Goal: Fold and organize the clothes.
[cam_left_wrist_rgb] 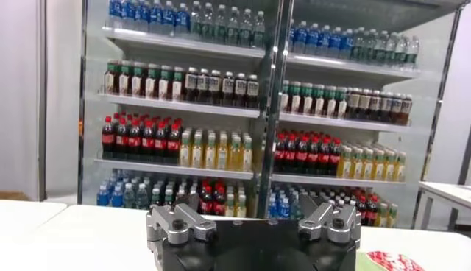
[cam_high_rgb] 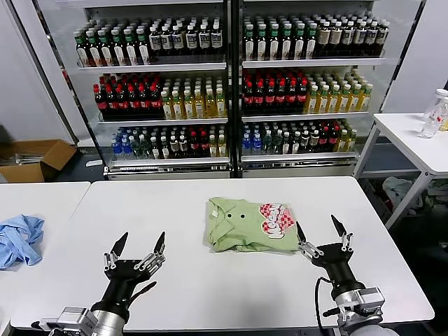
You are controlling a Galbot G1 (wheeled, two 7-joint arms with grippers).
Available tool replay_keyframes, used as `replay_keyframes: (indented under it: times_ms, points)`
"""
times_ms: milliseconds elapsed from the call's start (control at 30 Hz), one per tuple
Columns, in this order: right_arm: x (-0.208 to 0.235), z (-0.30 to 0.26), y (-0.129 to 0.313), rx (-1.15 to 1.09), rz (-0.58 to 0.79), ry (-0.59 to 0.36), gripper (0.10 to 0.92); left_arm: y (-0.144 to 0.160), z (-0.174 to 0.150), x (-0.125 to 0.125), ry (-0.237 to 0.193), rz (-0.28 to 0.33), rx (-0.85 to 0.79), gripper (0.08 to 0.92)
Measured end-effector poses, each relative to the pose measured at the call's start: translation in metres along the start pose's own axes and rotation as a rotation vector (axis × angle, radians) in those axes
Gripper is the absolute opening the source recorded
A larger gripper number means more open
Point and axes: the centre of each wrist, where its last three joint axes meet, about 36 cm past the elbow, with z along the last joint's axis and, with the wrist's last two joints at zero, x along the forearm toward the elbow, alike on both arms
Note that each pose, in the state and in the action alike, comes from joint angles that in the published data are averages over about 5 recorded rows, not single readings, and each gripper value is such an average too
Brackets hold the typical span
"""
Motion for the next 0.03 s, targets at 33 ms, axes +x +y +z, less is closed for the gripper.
replay_keyframes:
  times_ms: [33]
  points:
    - [0.0006, -0.0001, 0.0001, -0.001, 0.001, 0.001, 0.823, 0.0000, -0.0003, 0.0002, -0.001, 0.000, 0.000, 0.823]
